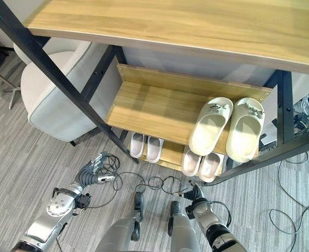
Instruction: Arrange the slippers neatly on the shoe rack.
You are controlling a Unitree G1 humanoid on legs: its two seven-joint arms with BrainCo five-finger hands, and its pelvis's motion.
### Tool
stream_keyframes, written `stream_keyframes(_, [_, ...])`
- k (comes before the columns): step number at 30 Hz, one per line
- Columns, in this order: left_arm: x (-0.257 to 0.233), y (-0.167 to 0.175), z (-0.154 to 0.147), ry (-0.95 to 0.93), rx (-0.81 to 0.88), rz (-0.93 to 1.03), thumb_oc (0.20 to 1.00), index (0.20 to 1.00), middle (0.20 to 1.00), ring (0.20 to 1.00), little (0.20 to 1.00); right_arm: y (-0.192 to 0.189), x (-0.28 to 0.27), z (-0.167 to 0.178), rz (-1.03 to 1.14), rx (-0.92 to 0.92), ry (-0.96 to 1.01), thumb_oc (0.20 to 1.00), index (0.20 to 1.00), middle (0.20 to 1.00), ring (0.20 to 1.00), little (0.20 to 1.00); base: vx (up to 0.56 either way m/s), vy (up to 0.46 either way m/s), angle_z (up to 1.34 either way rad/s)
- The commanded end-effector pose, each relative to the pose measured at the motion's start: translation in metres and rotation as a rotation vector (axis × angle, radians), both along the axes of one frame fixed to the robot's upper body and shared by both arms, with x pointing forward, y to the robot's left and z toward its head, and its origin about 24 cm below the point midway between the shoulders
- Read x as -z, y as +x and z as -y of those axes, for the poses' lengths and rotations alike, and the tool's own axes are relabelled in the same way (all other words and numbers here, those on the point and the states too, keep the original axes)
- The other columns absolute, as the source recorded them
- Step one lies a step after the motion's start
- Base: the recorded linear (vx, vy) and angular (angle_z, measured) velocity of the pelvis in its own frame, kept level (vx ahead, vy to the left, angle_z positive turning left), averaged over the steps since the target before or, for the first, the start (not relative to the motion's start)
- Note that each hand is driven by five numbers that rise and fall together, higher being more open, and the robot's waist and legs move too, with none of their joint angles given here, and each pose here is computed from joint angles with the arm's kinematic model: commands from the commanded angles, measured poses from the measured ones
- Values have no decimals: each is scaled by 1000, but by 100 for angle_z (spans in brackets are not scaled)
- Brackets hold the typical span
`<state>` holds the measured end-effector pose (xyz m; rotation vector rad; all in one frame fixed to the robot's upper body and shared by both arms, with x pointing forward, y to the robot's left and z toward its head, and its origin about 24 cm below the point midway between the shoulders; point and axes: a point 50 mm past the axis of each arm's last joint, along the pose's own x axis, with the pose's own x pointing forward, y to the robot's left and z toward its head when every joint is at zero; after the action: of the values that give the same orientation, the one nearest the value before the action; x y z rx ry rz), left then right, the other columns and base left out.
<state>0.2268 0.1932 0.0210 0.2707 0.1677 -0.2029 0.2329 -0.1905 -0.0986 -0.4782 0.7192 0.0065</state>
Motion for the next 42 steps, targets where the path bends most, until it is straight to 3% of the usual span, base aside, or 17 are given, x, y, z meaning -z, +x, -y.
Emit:
stream_keyframes(1, [-27,5,0,3,37,118,1000,1000,1000,1000,1000,34,-29,-22,167,-53,53,1000,1000,1000,1000,1000,19,-1,10])
stream_keyframes(4, [-27,4,-7,52,31,122,1000,1000,1000,1000,1000,65,-78,-24,400,-124,21,1000,1000,1000,1000,1000,60,11,6])
stream_keyframes(11, [-13,-6,-20,157,41,53,1000,1000,1000,1000,1000,50,-76,-8,404,-135,-29,1000,1000,1000,1000,1000,71,3,2])
stream_keyframes(18, [6,-26,-37,219,16,-72,1000,1000,1000,1000,1000,-9,-27,5,194,-18,81,1000,1000,1000,1000,1000,86,-26,-2])
stream_keyframes(28, [20,-54,-51,221,23,-212,1000,1000,1000,1000,1000,-119,57,-14,-300,341,372,1000,1000,1000,1000,1000,108,18,-9])
stream_keyframes(33, [20,-63,-58,238,23,-244,1000,1000,1000,1000,1000,-154,70,-30,-416,479,485,1000,1000,1000,1000,1000,99,29,-13])
stream_keyframes(37, [23,-65,-57,246,33,-255,1000,1000,1000,1000,1000,-145,67,-25,-387,426,444,1000,1000,1000,1000,1000,16,58,-10])
stream_keyframes(42, [34,-64,-50,323,175,-304,1000,1000,1000,1000,1000,-95,44,-8,-196,275,349,1000,1000,1000,1000,1000,-51,118,-15])
